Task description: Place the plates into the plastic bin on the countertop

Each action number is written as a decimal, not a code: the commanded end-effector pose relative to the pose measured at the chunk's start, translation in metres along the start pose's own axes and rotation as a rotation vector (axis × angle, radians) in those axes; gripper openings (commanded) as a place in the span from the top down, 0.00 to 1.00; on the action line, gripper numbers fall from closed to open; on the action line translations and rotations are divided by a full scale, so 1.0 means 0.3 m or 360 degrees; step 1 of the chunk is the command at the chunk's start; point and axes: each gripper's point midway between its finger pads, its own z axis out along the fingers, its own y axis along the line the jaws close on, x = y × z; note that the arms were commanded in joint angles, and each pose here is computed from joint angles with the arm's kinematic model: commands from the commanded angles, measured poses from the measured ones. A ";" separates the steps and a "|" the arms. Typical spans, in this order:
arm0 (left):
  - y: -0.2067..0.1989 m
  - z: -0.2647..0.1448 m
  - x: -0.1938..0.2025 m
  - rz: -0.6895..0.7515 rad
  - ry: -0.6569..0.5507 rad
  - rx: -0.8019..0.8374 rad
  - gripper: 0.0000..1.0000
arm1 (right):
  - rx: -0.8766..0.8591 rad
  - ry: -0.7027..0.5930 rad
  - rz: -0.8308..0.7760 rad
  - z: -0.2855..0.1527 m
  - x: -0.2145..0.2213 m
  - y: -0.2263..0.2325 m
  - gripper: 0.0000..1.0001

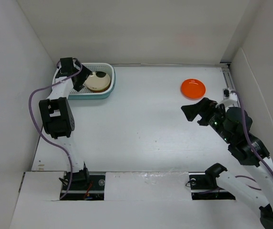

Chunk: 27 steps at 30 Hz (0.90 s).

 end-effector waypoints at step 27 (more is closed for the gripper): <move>-0.548 -0.779 0.649 0.0767 0.0191 0.1076 0.00 | 0.0829 0.0192 0.0899 0.732 0.117 -1.032 0.12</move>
